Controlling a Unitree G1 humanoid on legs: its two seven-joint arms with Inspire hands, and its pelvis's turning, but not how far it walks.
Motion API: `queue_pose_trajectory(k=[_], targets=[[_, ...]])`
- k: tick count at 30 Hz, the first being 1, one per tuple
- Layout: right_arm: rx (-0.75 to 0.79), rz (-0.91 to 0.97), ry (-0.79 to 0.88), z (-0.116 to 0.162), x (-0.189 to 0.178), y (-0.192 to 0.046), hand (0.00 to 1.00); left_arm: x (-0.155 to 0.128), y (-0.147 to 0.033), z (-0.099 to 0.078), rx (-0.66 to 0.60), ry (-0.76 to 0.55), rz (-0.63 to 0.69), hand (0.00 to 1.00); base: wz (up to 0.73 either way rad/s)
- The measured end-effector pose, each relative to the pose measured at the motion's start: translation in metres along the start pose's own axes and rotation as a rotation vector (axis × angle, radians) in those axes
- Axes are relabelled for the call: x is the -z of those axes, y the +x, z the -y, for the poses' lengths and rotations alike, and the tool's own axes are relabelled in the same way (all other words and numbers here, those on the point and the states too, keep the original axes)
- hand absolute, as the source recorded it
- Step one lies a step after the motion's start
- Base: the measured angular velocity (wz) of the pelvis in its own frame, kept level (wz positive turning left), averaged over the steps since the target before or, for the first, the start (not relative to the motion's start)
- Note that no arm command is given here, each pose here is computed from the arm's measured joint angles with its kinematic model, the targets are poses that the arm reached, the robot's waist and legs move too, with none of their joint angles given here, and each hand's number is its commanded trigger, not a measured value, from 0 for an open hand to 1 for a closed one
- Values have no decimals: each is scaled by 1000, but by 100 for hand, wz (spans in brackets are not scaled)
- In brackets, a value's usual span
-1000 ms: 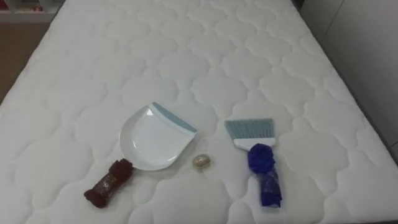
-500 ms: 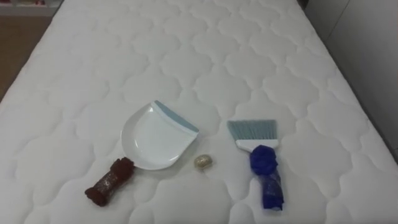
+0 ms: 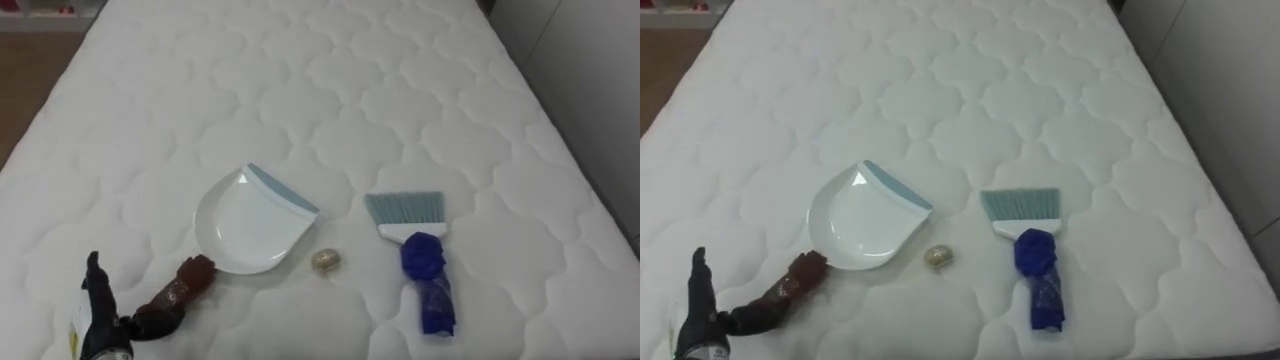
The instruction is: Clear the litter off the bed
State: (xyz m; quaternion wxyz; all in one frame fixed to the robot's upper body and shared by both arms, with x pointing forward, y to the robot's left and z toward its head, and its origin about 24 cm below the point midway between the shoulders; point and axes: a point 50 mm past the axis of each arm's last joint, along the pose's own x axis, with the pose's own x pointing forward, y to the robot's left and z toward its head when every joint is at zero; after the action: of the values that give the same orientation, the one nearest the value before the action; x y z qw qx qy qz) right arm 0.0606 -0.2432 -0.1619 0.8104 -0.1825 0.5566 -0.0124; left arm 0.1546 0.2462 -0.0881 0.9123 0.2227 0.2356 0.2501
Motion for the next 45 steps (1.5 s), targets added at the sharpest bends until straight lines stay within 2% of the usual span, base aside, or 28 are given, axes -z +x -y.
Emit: queue_pose_trajectory(k=[6, 11, 17, 27, 37, 45], targets=[[-6, 38, -4, 0, -9, 1, 0, -19, 2, 5, 33, 36, 107, 0, 0], [-7, 56, 18, 0, -15, 2, 0, -38, 10, 11, 52, 55, 183, 0, 7], [-17, 70, 13, 1, -29, 6, 0, -34, 12, 26, 120, 107, 164, 0, 0], [-2, 97, -32, 5, -54, 12, 0, -33, 18, 40, 193, 197, 154, 0, -2], [39, 133, -49, 11, -76, 15, 0, -72, 47, 42, 129, 196, 215, 0, 0], [44, 154, -95, 12, -83, 15, 0, -76, 54, 37, 105, 213, 218, 0, -5]])
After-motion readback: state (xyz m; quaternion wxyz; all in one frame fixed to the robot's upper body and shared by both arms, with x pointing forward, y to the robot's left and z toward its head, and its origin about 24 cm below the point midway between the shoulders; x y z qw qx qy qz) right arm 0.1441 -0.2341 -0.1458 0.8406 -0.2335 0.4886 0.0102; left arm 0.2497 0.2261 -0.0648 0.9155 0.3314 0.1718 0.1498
